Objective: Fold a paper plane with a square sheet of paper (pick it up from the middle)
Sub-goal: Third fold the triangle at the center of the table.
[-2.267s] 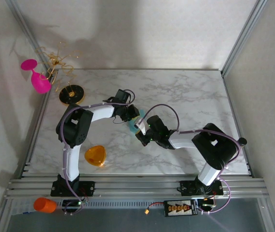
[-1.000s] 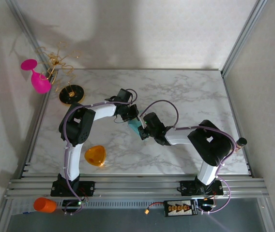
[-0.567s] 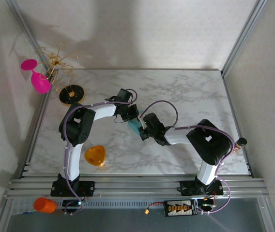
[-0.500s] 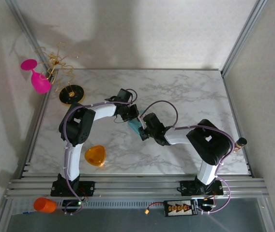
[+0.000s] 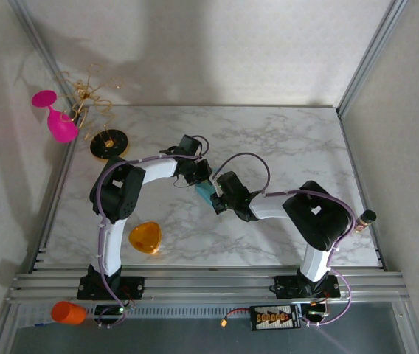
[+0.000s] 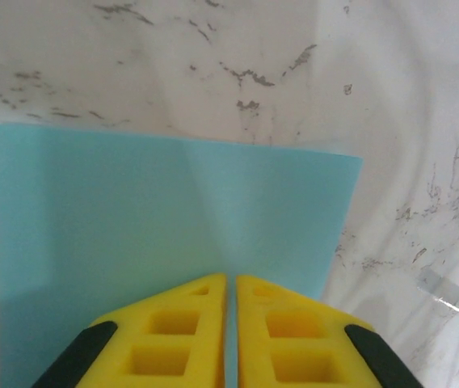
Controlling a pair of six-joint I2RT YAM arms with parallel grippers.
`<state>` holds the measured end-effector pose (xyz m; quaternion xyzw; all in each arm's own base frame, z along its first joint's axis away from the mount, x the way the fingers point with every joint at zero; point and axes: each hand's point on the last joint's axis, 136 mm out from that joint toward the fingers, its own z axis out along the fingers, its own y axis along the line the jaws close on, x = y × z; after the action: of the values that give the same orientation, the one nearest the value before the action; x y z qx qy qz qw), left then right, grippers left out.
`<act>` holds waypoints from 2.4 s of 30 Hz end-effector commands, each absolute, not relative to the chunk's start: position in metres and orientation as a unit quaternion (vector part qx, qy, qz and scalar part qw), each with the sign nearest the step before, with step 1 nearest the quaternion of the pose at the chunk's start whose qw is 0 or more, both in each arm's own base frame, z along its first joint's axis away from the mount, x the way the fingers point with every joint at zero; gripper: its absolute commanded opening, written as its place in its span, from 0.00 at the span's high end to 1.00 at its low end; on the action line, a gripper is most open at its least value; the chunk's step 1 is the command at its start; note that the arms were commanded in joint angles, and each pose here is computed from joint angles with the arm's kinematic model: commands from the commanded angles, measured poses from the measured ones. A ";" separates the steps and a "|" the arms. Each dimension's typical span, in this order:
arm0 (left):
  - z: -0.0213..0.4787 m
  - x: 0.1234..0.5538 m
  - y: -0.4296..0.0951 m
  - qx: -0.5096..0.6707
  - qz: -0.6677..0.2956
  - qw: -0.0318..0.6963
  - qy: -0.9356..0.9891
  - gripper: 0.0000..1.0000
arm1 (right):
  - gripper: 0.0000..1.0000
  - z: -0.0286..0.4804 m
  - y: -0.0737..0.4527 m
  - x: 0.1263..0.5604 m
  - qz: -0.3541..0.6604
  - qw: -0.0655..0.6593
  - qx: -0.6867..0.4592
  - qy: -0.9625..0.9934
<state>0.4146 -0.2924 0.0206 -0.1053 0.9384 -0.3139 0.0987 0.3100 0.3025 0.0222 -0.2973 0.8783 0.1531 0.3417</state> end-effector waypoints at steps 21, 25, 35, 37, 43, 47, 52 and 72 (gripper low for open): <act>0.011 0.418 -0.246 -0.137 -0.276 0.096 0.946 0.92 | 0.99 0.030 0.307 0.315 0.167 0.339 -0.298 0.876; 0.008 0.417 -0.244 -0.135 -0.269 0.095 0.949 0.94 | 0.99 0.032 0.309 0.316 0.171 0.336 -0.301 0.876; 0.005 0.416 -0.242 -0.131 -0.262 0.092 0.952 0.95 | 0.99 0.027 0.305 0.318 0.156 0.331 -0.302 0.881; 0.005 0.416 -0.242 -0.131 -0.262 0.092 0.952 0.95 | 0.99 0.026 0.305 0.318 0.155 0.329 -0.302 0.881; 0.009 0.418 -0.244 -0.130 -0.265 0.095 0.951 0.95 | 0.98 0.022 0.306 0.318 0.154 0.325 -0.303 0.883; 0.013 0.419 -0.245 -0.128 -0.269 0.098 0.950 0.95 | 0.98 0.018 0.305 0.316 0.154 0.319 -0.304 0.884; 0.023 0.424 -0.246 -0.127 -0.273 0.109 0.947 0.95 | 0.99 0.014 0.305 0.315 0.151 0.313 -0.306 0.886; 0.081 0.395 -0.254 -0.181 -0.346 0.156 0.907 0.87 | 0.98 0.004 0.300 0.313 0.143 0.292 -0.304 0.896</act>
<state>0.4048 -0.2410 0.0766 -0.1747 0.9149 -0.3257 0.1626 0.3171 0.3083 0.0217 -0.3003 0.8830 0.1567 0.3250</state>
